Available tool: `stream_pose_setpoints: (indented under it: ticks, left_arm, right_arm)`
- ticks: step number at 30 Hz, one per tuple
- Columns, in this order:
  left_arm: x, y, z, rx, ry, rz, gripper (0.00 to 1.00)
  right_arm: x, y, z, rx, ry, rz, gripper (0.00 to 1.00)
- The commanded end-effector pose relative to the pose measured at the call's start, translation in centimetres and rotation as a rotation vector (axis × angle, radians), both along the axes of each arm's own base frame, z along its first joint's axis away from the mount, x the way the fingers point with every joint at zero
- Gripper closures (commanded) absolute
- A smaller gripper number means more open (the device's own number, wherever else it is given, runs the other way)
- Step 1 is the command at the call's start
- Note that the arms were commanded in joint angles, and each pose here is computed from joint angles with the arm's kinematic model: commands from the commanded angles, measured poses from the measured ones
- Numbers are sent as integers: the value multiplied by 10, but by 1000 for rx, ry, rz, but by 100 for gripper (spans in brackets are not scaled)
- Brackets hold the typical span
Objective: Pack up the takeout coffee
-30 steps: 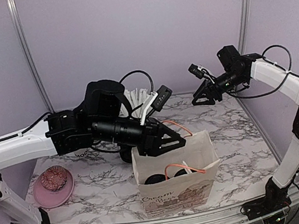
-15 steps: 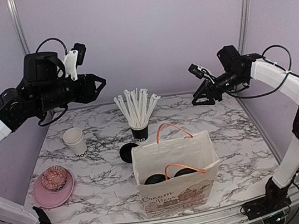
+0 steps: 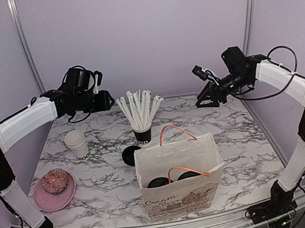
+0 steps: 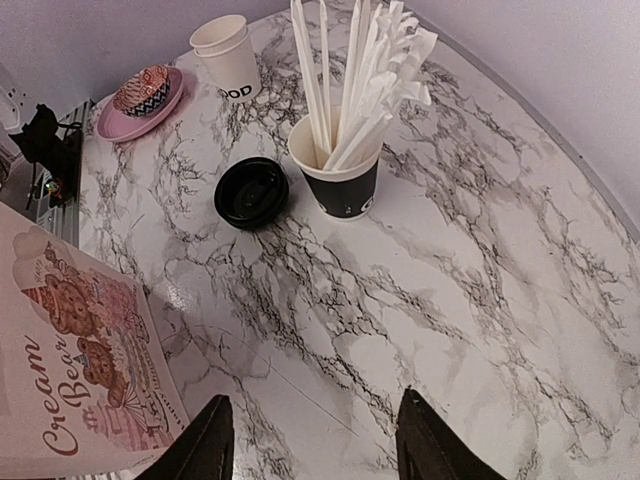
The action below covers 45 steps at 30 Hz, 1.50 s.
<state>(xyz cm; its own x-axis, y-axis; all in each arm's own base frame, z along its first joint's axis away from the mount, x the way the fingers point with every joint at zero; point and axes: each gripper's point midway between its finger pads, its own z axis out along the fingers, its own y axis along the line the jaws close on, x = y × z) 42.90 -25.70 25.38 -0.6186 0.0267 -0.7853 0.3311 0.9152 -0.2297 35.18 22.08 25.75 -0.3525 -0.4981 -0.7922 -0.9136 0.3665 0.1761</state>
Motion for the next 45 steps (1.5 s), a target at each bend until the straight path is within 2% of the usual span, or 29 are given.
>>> stream_pose_setpoints:
  ticks: [1,12,15,19,22,24,27,31,36,45]
  left_arm:
    - [12,-18,21,-107,-41,-51,59]
    - [36,-19,0,-77,-43,-7,62]
    - [41,-23,-4,-78,-38,-13,66]
    - [45,-26,-7,-77,-37,-23,79]
    - [45,-27,-7,-79,-38,-23,84]
    - [45,-25,-5,-76,-47,-12,83]
    - [47,-25,-2,-72,-64,-14,70]
    - [55,-27,1,-68,-82,-11,68]
    - [64,-32,-4,-57,-82,-16,69]
    - [62,-32,-5,-65,-73,-15,81]
  right_arm:
    - [-1,1,6,13,-34,17,47]
    - [-2,3,2,20,-24,30,47]
    - [-4,3,1,19,-24,34,47]
    - [-6,2,0,17,-30,32,47]
    - [-6,1,-2,17,-32,31,47]
    - [-6,2,-3,18,-29,33,47]
    - [-6,2,-5,19,-26,36,47]
    - [-6,3,-4,23,-23,39,47]
    - [-7,3,-5,22,-22,41,47]
    - [-8,2,-7,20,-22,37,47]
